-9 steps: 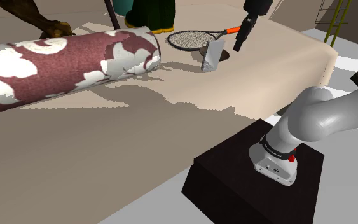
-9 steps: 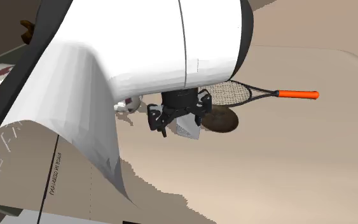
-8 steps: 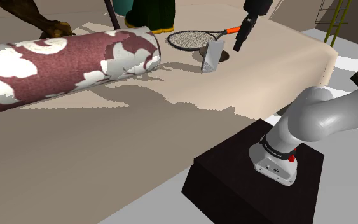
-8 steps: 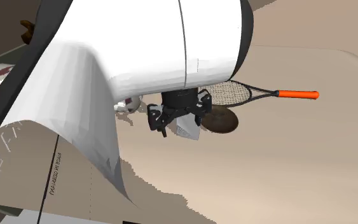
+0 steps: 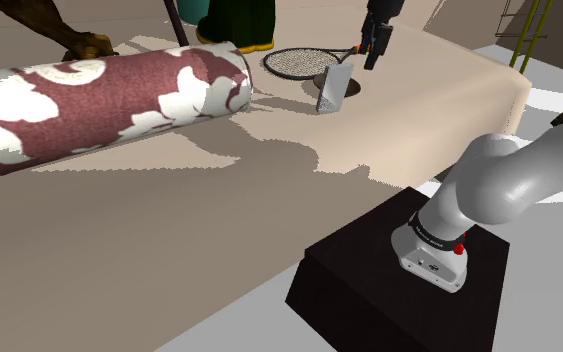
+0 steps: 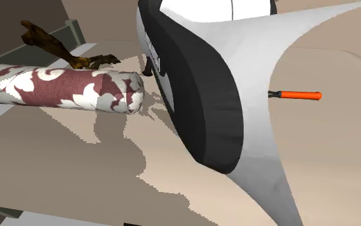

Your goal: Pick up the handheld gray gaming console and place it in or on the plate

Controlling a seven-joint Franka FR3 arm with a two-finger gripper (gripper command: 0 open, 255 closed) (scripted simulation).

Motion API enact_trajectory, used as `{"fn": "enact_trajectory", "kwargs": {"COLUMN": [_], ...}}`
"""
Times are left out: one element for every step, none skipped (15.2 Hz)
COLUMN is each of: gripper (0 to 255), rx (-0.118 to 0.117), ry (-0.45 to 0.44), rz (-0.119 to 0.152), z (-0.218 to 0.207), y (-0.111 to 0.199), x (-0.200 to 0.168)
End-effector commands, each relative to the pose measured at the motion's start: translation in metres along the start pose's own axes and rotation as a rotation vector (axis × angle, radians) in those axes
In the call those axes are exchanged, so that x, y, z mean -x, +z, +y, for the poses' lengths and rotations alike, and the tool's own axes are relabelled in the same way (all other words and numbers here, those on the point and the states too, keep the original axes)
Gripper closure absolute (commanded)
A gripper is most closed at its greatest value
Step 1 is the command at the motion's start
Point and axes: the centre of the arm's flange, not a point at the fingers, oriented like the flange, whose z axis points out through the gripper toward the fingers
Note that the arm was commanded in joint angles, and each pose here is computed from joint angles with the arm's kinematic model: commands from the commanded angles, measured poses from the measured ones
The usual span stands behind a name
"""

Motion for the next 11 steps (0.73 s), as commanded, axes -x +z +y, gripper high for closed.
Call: {"fn": "enact_trajectory", "kwargs": {"gripper": [0,0,0,0,0,0,0,0,0,0,0], "rx": [-0.014,-0.022,-0.023,-0.023,-0.023,-0.023,-0.023,-0.023,-0.023,-0.023,-0.023], "ry": [-0.149,-0.216,-0.225,-0.225,-0.225,-0.225,-0.225,-0.225,-0.225,-0.225,-0.225], "rz": [-0.009,-0.012,-0.013,-0.013,-0.013,-0.013,-0.013,-0.013,-0.013,-0.013,-0.013], "z": [0.026,0.039,0.040,0.040,0.040,0.040,0.040,0.040,0.039,0.039,0.039], "y": [0.009,0.012,0.013,0.018,0.023,0.028,0.034,0.039,0.044,0.053,0.053], "x": [-0.010,-0.017,-0.018,-0.018,-0.017,-0.017,-0.017,-0.017,-0.017,-0.017,-0.017]}}
